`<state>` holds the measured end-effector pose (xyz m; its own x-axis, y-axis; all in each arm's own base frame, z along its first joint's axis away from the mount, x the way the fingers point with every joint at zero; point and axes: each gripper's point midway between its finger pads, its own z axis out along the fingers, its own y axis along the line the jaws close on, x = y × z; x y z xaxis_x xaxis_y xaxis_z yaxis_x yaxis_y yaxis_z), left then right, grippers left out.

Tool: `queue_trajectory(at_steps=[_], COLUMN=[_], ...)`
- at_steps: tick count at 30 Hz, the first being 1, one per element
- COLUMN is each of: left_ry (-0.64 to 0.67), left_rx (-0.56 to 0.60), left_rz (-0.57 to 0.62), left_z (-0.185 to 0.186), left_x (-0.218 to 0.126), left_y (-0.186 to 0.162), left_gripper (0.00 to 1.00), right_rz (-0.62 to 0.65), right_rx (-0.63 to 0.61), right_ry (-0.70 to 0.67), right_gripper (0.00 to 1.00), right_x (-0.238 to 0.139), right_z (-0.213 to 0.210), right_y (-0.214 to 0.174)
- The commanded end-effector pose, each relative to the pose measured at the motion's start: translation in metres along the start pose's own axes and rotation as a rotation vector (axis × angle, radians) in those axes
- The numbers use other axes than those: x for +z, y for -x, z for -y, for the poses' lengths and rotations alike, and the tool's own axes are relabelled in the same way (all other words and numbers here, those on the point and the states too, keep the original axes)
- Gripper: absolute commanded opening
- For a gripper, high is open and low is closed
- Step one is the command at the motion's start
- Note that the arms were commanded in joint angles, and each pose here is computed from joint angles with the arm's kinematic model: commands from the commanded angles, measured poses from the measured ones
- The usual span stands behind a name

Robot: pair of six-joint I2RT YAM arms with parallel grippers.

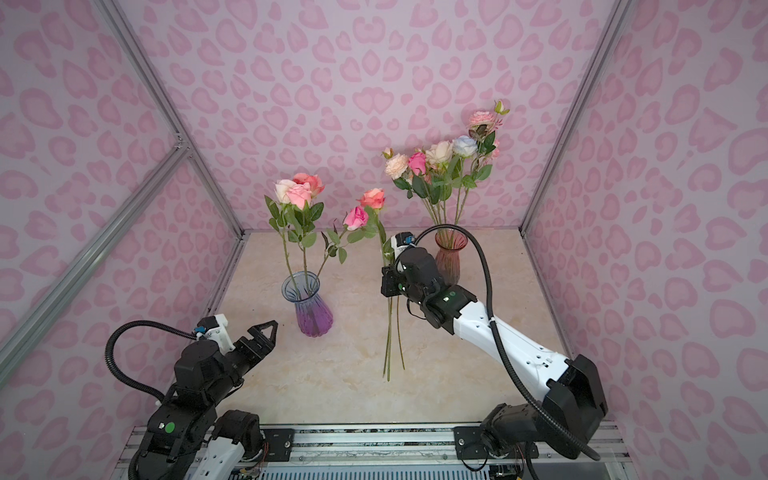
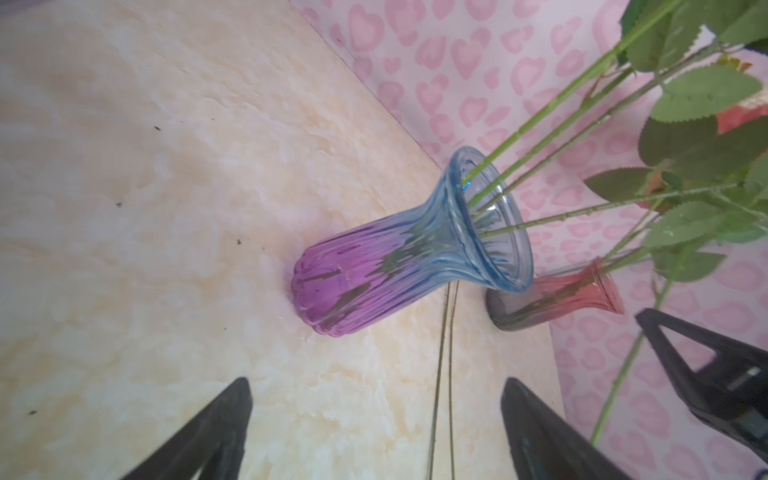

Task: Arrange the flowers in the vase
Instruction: 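Lift the coral rose up out of the bunch with the right gripper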

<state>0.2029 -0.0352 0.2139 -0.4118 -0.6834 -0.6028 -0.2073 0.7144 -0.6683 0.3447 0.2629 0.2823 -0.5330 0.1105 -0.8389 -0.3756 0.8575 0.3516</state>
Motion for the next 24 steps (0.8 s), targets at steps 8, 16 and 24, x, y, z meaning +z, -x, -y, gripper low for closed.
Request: queue_trajectory(at_steps=[8, 16, 24], left_ry=[0.172, 0.112, 0.066], left_rx=[-0.037, -0.046, -0.015], left_rz=[0.125, 0.105, 0.118], left_z=[-0.025, -0.016, -0.004], left_x=[-0.011, -0.004, -0.011], left_y=[0.025, 0.021, 0.027], left_gripper=[0.98, 0.98, 0.98], right_rz=[0.345, 0.624, 0.766], right_rx=[-0.001, -0.063, -0.179], right_ry=[-0.008, 0.120, 0.277], right_gripper=[0.00, 0.00, 0.00], right_x=[-0.086, -0.145, -0.147], right_z=[0.004, -0.045, -0.127], right_y=[0.074, 0.113, 0.148])
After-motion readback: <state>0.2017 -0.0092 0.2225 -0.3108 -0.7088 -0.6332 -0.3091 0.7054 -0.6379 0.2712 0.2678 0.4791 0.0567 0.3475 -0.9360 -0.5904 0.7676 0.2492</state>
